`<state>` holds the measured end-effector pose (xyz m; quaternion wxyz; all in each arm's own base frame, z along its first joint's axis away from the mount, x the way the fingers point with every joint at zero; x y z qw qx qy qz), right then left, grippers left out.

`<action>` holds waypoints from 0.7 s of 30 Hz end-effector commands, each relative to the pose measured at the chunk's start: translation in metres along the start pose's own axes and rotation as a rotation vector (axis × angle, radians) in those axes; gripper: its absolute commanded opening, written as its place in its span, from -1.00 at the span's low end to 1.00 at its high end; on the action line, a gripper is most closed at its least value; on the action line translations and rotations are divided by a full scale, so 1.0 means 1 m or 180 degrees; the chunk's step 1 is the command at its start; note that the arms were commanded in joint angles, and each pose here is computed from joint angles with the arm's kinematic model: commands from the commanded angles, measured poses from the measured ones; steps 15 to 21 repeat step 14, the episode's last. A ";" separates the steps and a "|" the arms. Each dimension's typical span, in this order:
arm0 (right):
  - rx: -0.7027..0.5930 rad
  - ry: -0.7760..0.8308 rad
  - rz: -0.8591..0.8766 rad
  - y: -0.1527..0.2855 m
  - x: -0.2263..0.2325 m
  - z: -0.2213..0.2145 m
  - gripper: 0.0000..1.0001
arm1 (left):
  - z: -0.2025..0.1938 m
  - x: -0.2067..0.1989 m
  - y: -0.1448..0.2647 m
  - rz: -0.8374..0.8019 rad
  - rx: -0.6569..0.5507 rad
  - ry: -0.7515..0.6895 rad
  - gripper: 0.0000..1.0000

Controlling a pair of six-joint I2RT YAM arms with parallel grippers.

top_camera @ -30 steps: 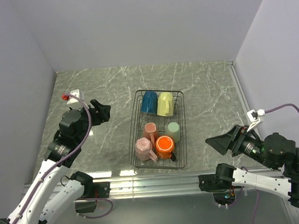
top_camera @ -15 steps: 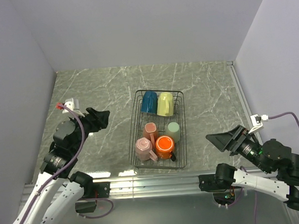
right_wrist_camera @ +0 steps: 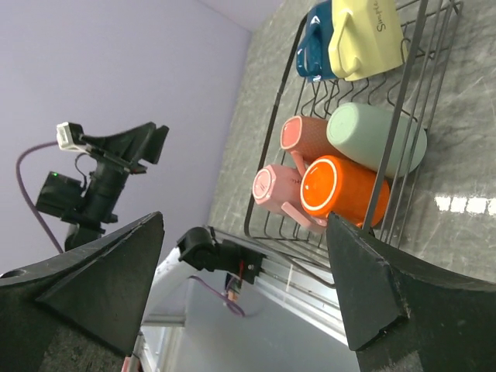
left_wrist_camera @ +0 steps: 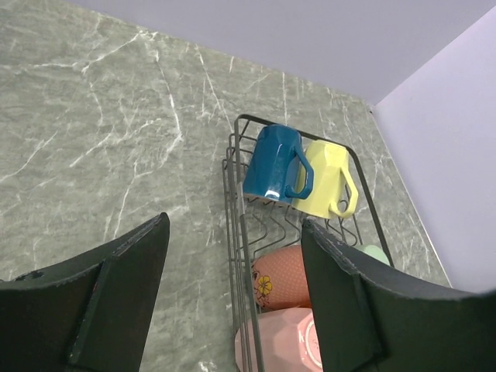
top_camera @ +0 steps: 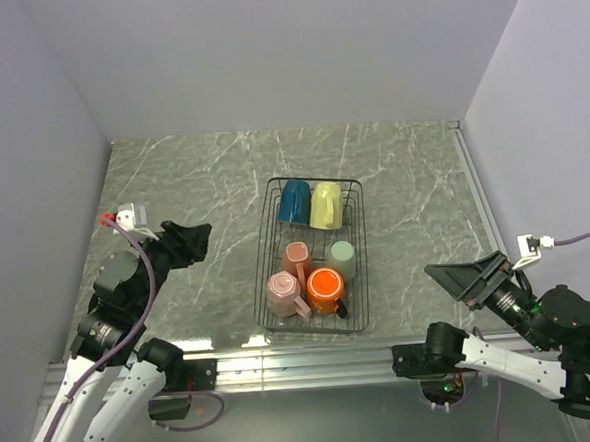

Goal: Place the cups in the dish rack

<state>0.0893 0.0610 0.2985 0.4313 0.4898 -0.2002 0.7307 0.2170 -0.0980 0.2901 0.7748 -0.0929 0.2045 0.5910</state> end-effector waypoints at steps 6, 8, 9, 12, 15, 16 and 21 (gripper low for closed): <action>-0.0152 -0.0118 -0.0041 0.008 -0.007 0.013 0.85 | 0.002 -0.003 0.003 -0.0050 0.0006 -0.0026 0.48; -0.0168 -0.0136 -0.0042 0.008 -0.008 0.013 0.85 | 0.002 -0.003 0.002 -0.0046 -0.0008 -0.0034 0.49; -0.0158 -0.0136 0.0000 0.007 -0.005 0.012 0.84 | 0.003 -0.002 0.002 -0.0046 -0.0018 -0.0037 0.49; -0.0144 -0.0121 0.0005 0.007 -0.005 0.011 0.81 | 0.003 -0.002 -0.003 -0.0030 -0.0031 -0.0066 0.49; -0.0136 -0.0146 -0.0042 0.007 -0.006 0.011 0.82 | 0.009 -0.001 -0.006 0.0027 -0.0080 -0.0063 0.50; -0.0136 -0.0146 -0.0042 0.007 -0.006 0.011 0.82 | 0.009 -0.001 -0.006 0.0027 -0.0080 -0.0063 0.50; -0.0136 -0.0146 -0.0042 0.007 -0.006 0.011 0.82 | 0.009 -0.001 -0.006 0.0027 -0.0080 -0.0063 0.50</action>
Point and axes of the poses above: each gripper's point midway between its finger pads, its own y axis back along the fingers, its own x axis along the line the jaws close on, z = x × y, the point moved 1 cm from there along y, back along the fingers, and after that the axes turned 5 degrees about -y, right-handed, at the moved point
